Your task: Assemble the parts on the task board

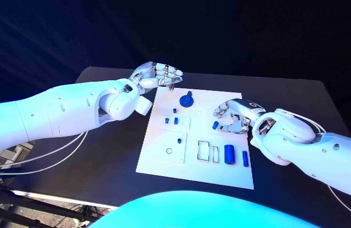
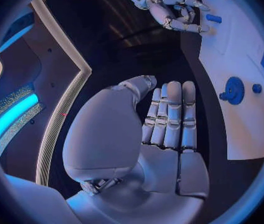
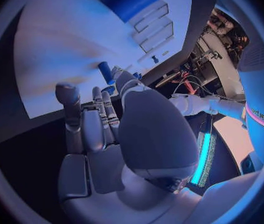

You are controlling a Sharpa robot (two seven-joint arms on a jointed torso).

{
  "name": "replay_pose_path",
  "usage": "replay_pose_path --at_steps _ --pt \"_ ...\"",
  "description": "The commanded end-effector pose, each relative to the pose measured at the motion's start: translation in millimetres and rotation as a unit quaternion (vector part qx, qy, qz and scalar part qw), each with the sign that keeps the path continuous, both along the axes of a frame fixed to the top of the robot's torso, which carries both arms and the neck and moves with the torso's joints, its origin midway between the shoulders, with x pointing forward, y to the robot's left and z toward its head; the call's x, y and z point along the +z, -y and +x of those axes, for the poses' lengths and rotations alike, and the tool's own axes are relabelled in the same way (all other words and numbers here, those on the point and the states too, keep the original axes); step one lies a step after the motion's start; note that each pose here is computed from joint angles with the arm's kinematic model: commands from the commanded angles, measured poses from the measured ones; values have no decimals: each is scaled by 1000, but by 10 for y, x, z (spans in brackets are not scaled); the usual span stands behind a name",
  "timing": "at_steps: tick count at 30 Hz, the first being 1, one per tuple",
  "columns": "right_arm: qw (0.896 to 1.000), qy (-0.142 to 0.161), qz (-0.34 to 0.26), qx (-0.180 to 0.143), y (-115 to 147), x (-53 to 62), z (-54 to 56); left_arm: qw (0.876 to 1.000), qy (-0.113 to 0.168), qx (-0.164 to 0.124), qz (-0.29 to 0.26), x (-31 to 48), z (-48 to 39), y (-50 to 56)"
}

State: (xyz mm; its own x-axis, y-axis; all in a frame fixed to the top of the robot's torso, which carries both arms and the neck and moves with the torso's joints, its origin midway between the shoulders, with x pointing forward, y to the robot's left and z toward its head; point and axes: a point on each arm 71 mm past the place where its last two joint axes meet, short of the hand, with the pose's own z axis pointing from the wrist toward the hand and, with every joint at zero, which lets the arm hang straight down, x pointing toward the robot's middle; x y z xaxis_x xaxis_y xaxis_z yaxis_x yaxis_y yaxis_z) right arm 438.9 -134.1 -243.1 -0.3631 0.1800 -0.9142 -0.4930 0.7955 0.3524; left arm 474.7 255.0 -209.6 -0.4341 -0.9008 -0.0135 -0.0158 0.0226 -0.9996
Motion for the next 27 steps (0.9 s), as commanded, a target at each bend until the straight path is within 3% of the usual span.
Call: replay_pose_path --at_steps 1,18,27 --pt "999 -17 -25 13 -21 -57 -9 1000 2 -10 -3 12 -4 21" --pt "999 -12 -26 17 -100 -94 -25 1000 1 -12 -3 11 -5 25" --pt "1000 9 -22 -4 -93 -82 -8 1000 1 -13 -2 9 -4 28"
